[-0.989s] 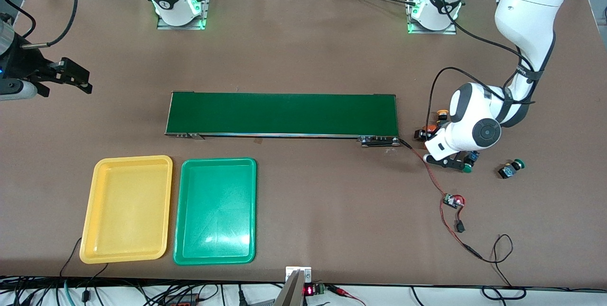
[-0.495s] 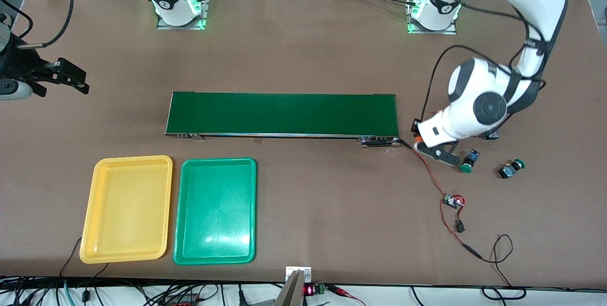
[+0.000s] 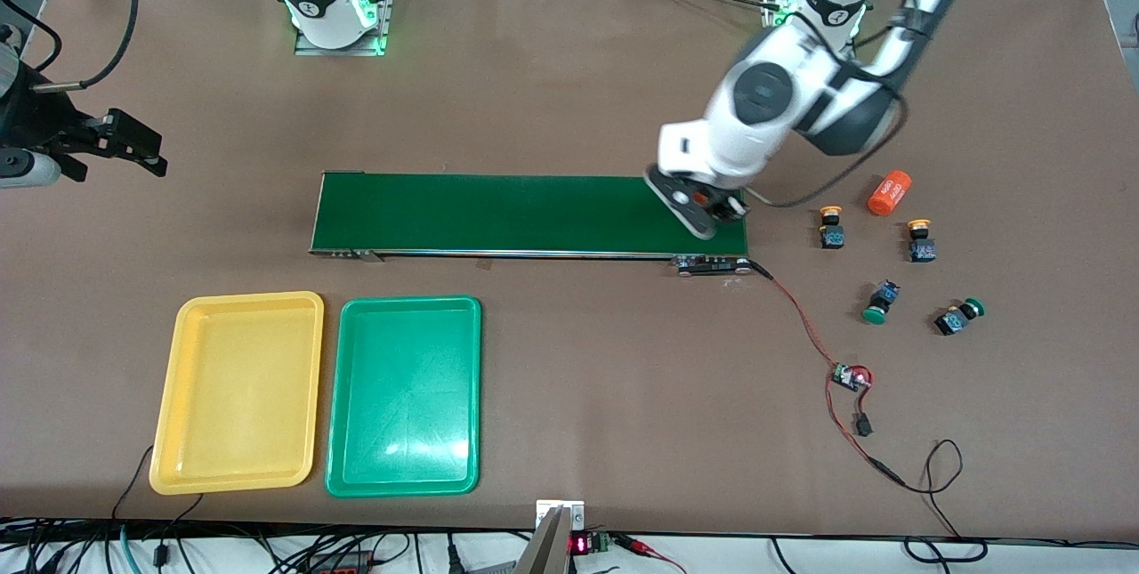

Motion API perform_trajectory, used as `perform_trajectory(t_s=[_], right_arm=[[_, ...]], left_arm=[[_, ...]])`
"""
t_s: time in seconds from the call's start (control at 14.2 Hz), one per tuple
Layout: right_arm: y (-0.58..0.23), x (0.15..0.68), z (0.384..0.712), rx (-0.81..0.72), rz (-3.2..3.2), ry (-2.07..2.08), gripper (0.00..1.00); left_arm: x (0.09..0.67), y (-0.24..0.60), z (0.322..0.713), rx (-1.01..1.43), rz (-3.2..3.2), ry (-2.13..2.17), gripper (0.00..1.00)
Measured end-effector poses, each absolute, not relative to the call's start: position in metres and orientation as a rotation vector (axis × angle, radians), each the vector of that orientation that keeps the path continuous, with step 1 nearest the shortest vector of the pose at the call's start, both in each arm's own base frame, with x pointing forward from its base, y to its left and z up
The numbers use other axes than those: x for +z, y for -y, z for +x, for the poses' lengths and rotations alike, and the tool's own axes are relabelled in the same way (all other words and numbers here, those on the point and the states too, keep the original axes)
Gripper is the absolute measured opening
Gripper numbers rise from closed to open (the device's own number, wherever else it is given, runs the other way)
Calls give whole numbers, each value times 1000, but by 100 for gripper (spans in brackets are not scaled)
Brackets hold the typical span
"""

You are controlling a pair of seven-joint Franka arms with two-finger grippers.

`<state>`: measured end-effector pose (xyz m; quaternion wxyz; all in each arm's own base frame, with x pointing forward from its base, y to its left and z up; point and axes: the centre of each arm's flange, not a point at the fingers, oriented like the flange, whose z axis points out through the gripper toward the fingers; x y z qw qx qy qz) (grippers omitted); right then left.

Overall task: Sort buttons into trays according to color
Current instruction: 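Carry the orange cell onto the conveyor belt and open the left gripper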

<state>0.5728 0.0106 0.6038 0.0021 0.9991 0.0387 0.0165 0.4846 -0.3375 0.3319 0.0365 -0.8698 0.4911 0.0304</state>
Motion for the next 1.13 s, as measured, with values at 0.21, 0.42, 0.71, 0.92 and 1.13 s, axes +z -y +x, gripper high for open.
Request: perform_trajectory(t_s=[0.21,0.42,0.71,0.92,1.13], right_arm=[[-5,604,573,52,3135,-106,100],[-4,604,573,52,3135,-105,100],[-4,604,573,52,3135,-105,100],[-4,604,573,52,3135,-105,100],[-4,604,573,52,3135,-105,100]], left_arm=[[309,348,479,90,-2312,-1858,50],[295,336,490,106,-2120,-2068,50],[282,334,491,129,-2049,-2125,50],[278,332,493,136,-2062,-2118,50],[302,334,499,76,-2052,-2088,73]])
